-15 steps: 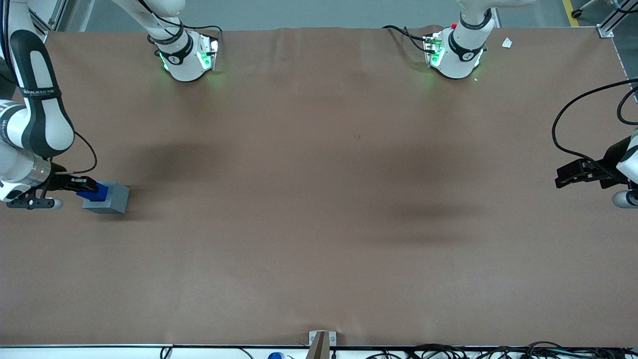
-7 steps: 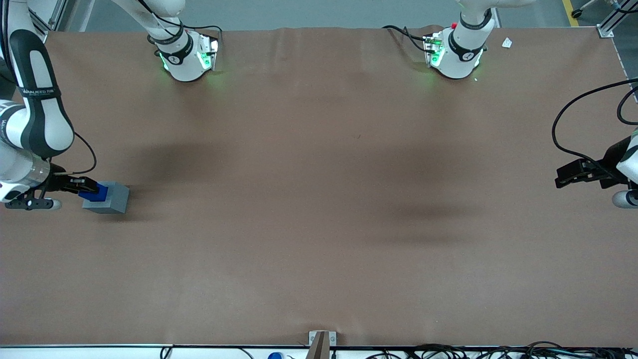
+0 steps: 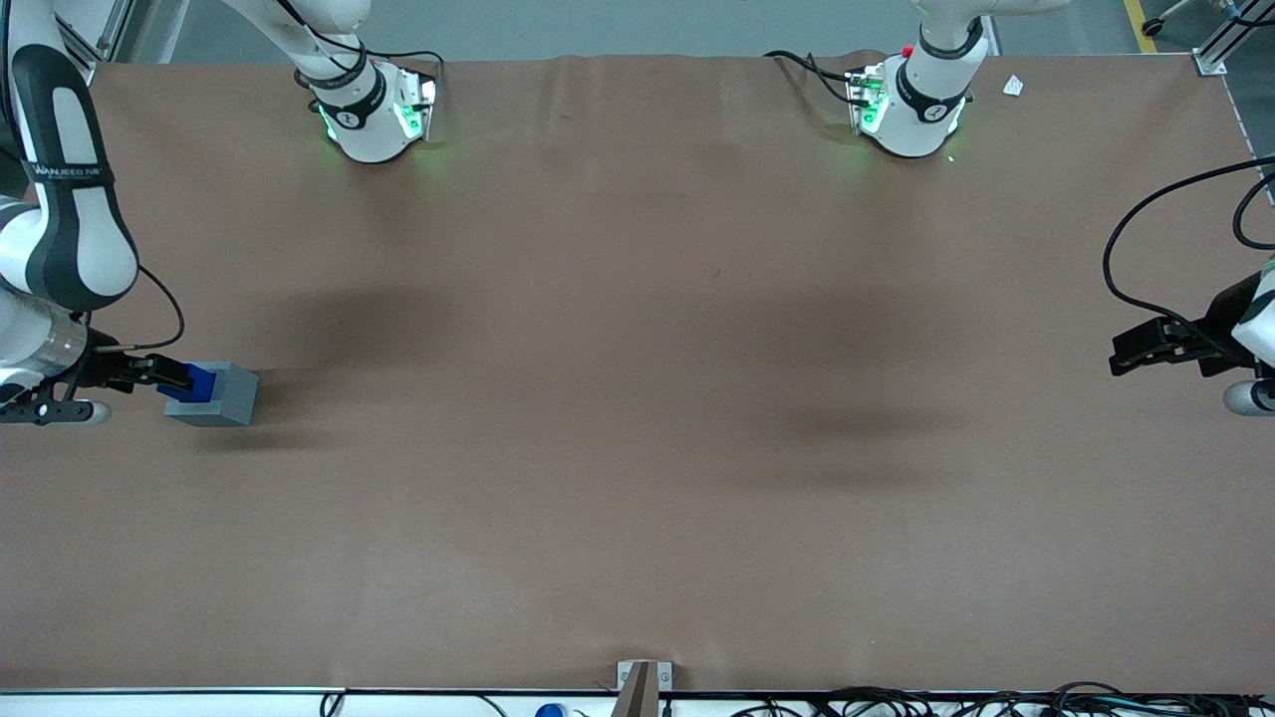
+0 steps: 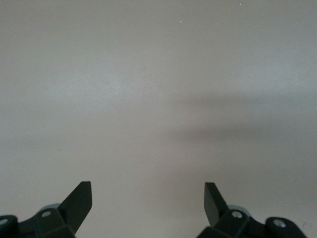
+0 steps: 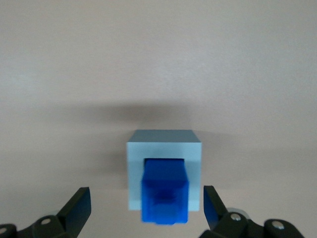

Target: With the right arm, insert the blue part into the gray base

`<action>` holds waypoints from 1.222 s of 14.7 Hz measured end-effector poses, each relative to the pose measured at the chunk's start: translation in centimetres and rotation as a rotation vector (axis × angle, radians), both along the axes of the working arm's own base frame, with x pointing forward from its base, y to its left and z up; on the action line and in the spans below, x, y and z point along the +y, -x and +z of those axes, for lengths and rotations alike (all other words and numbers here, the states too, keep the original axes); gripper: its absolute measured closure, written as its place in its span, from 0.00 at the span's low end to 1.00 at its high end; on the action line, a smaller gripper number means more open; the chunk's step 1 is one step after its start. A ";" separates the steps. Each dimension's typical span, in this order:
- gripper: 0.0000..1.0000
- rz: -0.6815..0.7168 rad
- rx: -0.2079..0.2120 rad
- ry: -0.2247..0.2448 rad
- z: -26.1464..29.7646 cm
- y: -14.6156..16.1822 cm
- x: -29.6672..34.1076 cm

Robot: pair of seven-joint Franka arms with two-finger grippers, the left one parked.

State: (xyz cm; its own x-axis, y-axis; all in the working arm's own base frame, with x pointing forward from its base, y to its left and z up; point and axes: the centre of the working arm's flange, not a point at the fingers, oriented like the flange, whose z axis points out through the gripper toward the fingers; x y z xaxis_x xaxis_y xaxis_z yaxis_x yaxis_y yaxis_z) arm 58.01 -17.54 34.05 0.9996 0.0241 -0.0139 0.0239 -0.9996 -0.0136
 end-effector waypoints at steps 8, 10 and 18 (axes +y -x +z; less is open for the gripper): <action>0.00 -0.014 -0.015 0.009 10.9 1.3 9.1; 0.00 -0.005 -0.044 0.014 12.9 1.7 10.3; 0.00 0.030 -0.127 0.028 22.9 5.5 12.8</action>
